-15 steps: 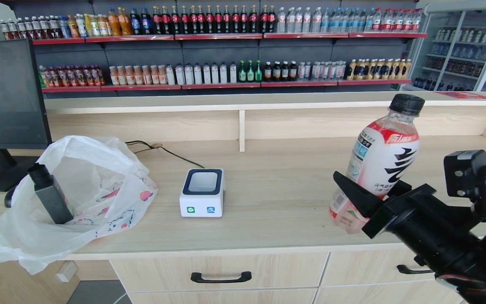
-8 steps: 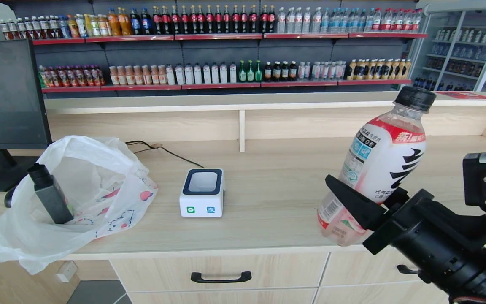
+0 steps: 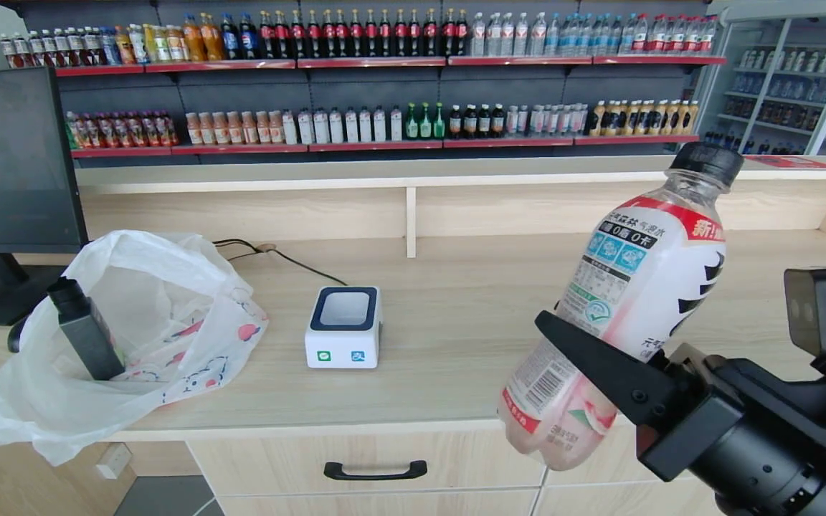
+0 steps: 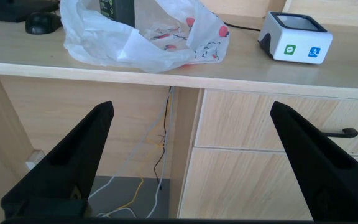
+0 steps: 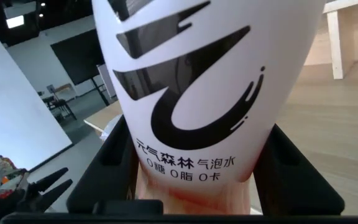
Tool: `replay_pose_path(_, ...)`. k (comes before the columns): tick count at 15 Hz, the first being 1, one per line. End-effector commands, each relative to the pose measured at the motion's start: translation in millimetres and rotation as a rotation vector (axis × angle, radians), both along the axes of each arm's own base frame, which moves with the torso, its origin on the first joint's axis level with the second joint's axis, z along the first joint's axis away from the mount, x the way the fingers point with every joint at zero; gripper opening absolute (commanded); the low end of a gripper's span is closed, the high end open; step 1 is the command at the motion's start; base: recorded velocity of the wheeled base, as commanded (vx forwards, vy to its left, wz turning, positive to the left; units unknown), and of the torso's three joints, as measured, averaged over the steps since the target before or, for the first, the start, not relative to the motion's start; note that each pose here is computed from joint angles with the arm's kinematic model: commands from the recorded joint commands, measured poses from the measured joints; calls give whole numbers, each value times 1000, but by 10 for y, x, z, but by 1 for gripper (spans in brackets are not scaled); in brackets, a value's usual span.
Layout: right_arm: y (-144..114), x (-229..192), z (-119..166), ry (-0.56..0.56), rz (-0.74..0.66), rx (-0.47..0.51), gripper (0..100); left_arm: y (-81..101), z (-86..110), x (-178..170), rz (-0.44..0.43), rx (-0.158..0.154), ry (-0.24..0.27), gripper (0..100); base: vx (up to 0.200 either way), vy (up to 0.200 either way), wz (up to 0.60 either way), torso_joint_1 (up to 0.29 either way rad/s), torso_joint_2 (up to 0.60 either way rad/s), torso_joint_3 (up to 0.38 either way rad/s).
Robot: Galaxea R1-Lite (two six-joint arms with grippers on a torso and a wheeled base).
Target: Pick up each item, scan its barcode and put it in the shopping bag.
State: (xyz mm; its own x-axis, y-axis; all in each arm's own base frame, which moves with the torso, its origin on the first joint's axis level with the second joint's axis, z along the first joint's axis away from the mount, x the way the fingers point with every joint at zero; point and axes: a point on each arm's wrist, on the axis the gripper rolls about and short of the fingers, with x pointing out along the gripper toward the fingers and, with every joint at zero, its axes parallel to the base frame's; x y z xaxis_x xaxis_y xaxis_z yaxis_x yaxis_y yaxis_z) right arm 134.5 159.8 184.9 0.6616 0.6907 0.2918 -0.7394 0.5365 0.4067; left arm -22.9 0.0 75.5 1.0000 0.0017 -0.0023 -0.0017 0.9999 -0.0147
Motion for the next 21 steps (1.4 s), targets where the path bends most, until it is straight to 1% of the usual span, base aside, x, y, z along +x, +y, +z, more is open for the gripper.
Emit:
replay_pose_path(1, 23, -59, 49, 6, 56, 38, 0, 0, 1, -1, 0, -1, -1, 100, 0, 0, 0, 0, 0, 0)
replay_pose_path(2, 7, -120, 92, 0, 110, 61, 0, 0, 1, -1, 0, -1, -1, 100, 0, 0, 0, 0, 0, 0)
replay_pose_path(3, -9, -165, 102, -7, 168, 61, 0, 0, 1, -1, 0, -1, -1, 100, 0, 0, 0, 0, 0, 0)
replay_pose_path(5, -6, -199, 150, -10, 207, 88, 0, 0, 1, -1, 0, -1, -1, 100, 0, 0, 0, 0, 0, 0)
replay_pose_path(8, 15, -183, 214, 1, 221, 131, 0, 0, 1, -1, 0, -1, -1, 100, 0, 0, 0, 0, 0, 0)
replay_pose_path(9, 26, -176, 260, 13, 234, 166, 0, 0, 1, -1, 0, -1, -1, 100, 0, 0, 0, 0, 0, 0)
replay_pose_path(11, 36, -165, 299, 35, 251, 204, 0, 0, 1, -1, 0, -1, -1, 100, 0, 0, 0, 0, 0, 0)
replay_pose_path(17, 62, -132, 412, 2, 282, 234, 0, 0, 1, -1, 0, -4, -1, 100, 0, 0, 0, 0, 0, 0)
replay_pose_path(21, 61, -132, 408, 2, 282, 232, 0, 0, 1, -1, 1, -2, -1, 100, 0, 0, 0, 0, 0, 0)
